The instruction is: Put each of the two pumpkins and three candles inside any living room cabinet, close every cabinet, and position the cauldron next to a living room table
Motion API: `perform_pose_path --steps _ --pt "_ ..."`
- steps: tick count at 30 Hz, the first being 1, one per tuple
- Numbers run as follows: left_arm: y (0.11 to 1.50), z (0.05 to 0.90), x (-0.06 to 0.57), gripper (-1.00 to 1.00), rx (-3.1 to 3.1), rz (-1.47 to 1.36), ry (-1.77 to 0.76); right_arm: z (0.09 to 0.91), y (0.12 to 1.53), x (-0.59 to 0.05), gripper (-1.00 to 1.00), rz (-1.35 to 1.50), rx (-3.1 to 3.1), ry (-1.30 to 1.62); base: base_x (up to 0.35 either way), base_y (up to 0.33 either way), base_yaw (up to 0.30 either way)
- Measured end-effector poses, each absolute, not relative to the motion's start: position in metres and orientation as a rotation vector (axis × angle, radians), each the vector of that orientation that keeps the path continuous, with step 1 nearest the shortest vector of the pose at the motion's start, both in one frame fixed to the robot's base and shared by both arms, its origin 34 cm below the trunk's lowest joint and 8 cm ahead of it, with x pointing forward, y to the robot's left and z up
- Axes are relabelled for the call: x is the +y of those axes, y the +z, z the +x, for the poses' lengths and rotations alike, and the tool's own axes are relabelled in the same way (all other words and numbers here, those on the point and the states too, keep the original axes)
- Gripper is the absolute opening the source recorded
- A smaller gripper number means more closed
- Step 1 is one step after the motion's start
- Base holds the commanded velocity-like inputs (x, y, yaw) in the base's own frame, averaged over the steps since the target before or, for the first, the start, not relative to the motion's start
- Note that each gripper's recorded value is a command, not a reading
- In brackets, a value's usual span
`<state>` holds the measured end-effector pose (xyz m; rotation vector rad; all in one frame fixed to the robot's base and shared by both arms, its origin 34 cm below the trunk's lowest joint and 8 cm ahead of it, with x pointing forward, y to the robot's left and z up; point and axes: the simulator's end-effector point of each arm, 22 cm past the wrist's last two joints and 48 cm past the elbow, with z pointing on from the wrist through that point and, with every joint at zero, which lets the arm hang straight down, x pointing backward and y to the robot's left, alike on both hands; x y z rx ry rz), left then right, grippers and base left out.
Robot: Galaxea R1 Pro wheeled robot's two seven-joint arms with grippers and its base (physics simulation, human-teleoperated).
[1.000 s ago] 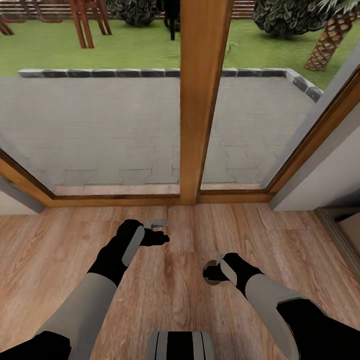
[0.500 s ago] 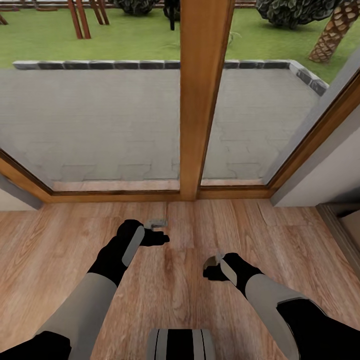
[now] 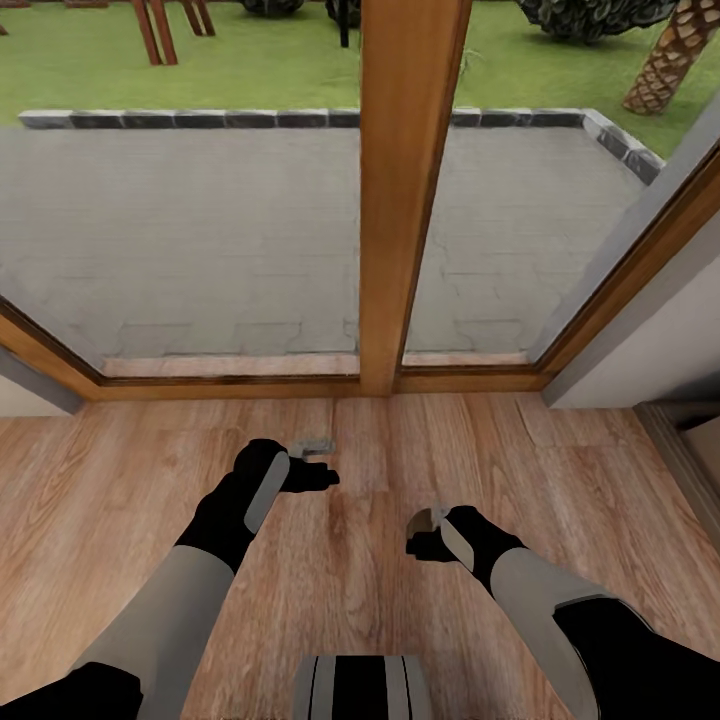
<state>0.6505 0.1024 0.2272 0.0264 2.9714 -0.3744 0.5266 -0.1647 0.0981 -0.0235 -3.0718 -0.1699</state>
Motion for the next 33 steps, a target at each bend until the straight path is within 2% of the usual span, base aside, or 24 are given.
perform_pose_path --steps 14,22,31,32,33 --pt "0.2223 0.6485 0.1032 1.00 2.979 0.024 -0.374 0.5234 0.0943 -0.1644 1.00 -0.027 -3.064 -0.172 0.003 0.000 0.000" --pt "0.2226 0.6486 0.1033 1.00 2.978 0.024 -0.374 0.5232 0.0945 -0.1646 1.00 -0.024 -3.064 -0.171 0.234 0.000 0.000" --pt "0.2223 0.6485 0.1032 1.00 2.979 0.024 -0.374 0.5233 0.0943 -0.1643 1.00 -0.028 -3.063 -0.172 0.035 0.000 0.000" --pt "0.2223 0.6485 0.1032 1.00 2.979 0.024 -0.374 0.5233 0.0943 -0.1644 -1.00 -0.029 -3.063 -0.172 0.002 0.000 0.000" --pt "0.2223 0.6485 0.1030 1.00 2.979 0.024 -0.374 0.5232 0.0943 -0.1645 -1.00 -0.028 -3.063 -0.172 0.000 0.000 0.000"
